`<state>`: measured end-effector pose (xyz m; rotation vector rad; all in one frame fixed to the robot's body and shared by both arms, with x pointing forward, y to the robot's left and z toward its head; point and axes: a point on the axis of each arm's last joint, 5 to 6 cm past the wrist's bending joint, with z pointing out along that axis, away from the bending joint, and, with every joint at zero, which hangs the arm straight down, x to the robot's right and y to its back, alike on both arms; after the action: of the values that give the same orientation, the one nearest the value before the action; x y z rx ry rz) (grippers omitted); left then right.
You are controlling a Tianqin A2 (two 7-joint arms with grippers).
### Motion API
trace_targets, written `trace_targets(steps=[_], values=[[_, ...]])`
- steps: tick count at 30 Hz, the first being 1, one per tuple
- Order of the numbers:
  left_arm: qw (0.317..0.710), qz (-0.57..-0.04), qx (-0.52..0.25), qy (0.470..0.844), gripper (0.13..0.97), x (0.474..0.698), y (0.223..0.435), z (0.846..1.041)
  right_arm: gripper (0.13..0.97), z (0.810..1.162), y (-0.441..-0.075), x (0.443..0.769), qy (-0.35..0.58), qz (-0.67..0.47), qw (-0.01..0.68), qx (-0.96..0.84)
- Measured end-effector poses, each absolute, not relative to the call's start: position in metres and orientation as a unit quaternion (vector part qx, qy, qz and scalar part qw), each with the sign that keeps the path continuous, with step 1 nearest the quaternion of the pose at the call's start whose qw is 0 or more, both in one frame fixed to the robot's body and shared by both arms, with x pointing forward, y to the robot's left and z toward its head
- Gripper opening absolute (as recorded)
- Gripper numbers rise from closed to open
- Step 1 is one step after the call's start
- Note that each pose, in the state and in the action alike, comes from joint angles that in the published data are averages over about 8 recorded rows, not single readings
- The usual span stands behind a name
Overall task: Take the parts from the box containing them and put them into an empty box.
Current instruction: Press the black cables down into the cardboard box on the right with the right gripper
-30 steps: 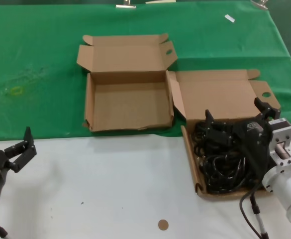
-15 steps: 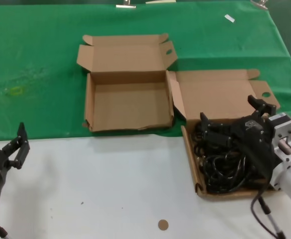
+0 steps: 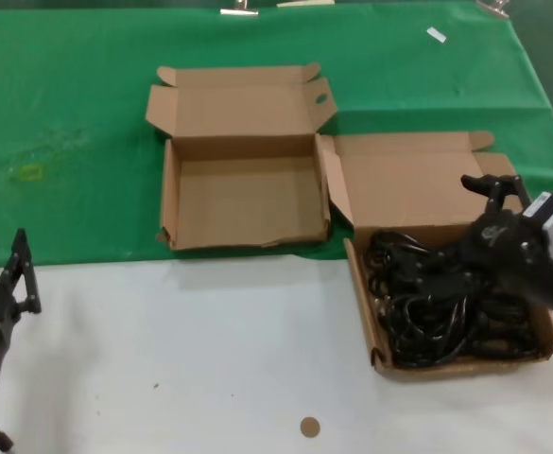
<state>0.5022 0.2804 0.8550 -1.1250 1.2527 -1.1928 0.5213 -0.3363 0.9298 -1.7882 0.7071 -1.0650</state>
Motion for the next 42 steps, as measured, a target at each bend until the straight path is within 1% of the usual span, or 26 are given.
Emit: trace_targets(steps=[7,8,16,22,27,38,42], values=[[0.513,-0.496,-0.468,0.521,0.249,0.502,0.28,0.855,0.966,0.96,-0.364,0.527,0.211,-0.396,0.401,-0.799],[0.513,-0.496,-0.468,0.521,0.249,0.502,0.28,0.855,0.966,0.964,-0.367,0.528,0.201,-0.39,0.391,-0.809],[0.513,-0.496,-0.468,0.521,0.162,0.502,0.28,0.855,0.966,0.99,-0.385,0.536,0.132,-0.346,0.326,-0.87],[0.513,-0.496,-0.468,0.521,0.157,0.502,0.28,0.855,0.966,1.002,-0.395,0.543,0.085,-0.311,0.288,-0.902],[0.513,-0.496,-0.468,0.521,0.146,0.502,0.28,0.855,0.963,1.004,-0.402,0.549,0.056,-0.284,0.266,-0.919],[0.513,-0.496,-0.468,0.521,0.144,0.502,0.28,0.855,0.949,0.999,-0.41,0.566,0.032,-0.254,0.249,-0.934],[0.513,-0.496,-0.468,0.521,0.144,0.502,0.28,0.855,0.906,0.996,-0.41,0.572,0.031,-0.253,0.246,-0.935]])
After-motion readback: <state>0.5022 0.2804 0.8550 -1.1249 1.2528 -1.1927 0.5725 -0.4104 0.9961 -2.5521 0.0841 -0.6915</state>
